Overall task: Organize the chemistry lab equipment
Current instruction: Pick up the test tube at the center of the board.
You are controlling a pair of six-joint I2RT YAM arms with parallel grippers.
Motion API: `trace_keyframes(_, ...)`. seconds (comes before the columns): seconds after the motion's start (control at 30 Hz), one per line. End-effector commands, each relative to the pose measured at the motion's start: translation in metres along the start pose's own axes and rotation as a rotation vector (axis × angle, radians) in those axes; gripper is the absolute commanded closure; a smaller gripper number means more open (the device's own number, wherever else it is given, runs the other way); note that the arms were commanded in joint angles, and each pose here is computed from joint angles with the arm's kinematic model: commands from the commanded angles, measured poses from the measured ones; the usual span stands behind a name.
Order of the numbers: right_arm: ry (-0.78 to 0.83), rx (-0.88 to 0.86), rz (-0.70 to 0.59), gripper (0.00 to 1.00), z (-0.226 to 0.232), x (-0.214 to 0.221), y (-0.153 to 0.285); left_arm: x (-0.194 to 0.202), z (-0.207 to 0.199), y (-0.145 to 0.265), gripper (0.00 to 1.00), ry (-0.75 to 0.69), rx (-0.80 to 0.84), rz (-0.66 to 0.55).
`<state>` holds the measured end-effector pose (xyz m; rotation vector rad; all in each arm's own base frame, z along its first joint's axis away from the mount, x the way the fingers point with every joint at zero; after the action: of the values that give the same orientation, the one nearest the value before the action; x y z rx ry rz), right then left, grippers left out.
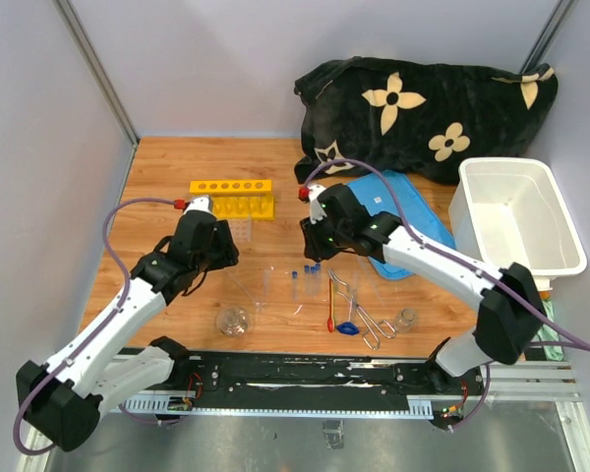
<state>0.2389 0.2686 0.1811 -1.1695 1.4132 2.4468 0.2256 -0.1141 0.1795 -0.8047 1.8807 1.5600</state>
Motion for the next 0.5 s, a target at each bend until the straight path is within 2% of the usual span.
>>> trace_keyframes(0.0, 0.017, -0.140, 0.026, 0.71, 0.043, -0.018, -0.018, 0.005, 0.020, 0.010, 0.42, 0.050, -0.067, 0.002)
trace_keyframes(0.27, 0.014, -0.194, 0.217, 0.73, 0.072, -0.005, -0.084, 0.010, 0.019, 0.019, 0.42, 0.070, -0.023, -0.016)
trace_keyframes(0.47, -0.011, -0.173, 0.261, 0.73, 0.066, 0.010, -0.097, 0.008, 0.018, 0.024, 0.42, 0.064, -0.004, -0.029)
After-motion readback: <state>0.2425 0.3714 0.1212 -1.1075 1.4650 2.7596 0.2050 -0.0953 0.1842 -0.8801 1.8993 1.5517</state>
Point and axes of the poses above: each gripper's point midway between its finger pads, its own y axis back along the fingers, its own z axis along the line the jaws close on, x = y × z, the point moved 4 cm from there along y, back along the fingers, and after that the axes turned 7 degrees about -y, right-handed, at the moved point
